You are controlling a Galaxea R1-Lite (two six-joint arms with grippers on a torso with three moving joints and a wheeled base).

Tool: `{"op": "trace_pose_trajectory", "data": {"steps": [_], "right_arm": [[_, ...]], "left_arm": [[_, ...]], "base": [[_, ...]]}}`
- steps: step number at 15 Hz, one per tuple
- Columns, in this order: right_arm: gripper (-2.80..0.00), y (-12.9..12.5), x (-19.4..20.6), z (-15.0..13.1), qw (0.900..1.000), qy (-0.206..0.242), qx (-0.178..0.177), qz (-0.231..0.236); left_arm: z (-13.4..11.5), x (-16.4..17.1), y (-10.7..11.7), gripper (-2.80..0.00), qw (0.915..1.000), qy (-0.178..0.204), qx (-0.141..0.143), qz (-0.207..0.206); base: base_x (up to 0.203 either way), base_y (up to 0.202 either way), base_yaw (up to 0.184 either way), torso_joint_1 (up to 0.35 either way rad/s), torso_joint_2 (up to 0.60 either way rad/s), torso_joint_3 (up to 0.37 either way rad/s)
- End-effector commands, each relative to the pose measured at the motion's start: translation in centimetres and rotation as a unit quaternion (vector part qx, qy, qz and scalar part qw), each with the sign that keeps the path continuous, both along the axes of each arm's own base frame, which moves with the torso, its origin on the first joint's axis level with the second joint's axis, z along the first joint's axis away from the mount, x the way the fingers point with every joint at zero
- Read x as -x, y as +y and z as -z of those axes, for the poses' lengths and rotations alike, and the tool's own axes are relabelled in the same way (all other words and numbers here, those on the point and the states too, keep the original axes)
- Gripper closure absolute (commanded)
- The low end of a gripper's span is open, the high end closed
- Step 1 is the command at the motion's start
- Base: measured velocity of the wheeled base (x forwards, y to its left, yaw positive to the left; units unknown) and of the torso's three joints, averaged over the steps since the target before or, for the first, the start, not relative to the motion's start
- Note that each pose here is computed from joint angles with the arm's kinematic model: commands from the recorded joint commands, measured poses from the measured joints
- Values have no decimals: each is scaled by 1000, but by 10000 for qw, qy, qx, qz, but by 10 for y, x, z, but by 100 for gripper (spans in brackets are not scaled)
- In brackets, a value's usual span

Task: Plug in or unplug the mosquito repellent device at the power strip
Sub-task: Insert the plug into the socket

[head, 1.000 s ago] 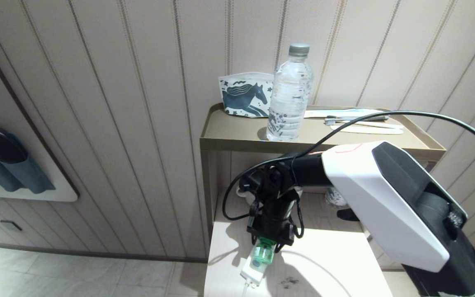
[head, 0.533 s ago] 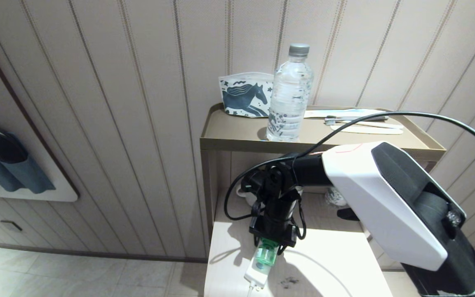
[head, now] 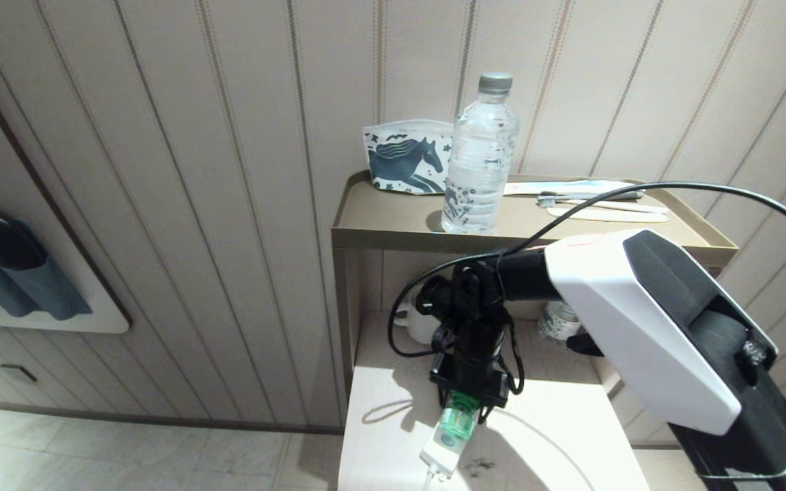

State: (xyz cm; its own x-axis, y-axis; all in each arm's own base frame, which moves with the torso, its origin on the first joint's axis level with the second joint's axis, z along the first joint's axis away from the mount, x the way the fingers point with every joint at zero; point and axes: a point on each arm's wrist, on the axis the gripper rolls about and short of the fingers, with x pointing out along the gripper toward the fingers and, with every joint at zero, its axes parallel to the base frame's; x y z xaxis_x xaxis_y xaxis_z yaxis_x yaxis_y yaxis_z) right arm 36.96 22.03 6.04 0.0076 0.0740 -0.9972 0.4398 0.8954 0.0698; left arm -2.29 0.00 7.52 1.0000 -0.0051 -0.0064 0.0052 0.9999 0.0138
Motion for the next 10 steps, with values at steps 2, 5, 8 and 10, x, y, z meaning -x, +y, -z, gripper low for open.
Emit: {"op": "trace_pose_trajectory", "data": {"steps": [2, 5, 8, 10], "right_arm": [[0, -5, 0, 4, 9998, 152, 86, 126], [0, -5, 0, 4, 9996, 168, 94, 200], [0, -5, 0, 5, 9993, 186, 103, 296], [0, -10, -3, 10, 9989, 251, 131, 371]], "left_arm": [[0, 0, 0, 0, 10000, -1, 0, -3], [0, 0, 0, 0, 10000, -1, 0, -3], [0, 0, 0, 0, 10000, -1, 0, -3], [0, 0, 0, 0, 10000, -1, 0, -3]], "base": [[0, 0, 0, 0, 0, 0], [0, 0, 0, 0, 0, 0], [0, 0, 0, 0, 0, 0], [0, 0, 0, 0, 0, 0]]}}
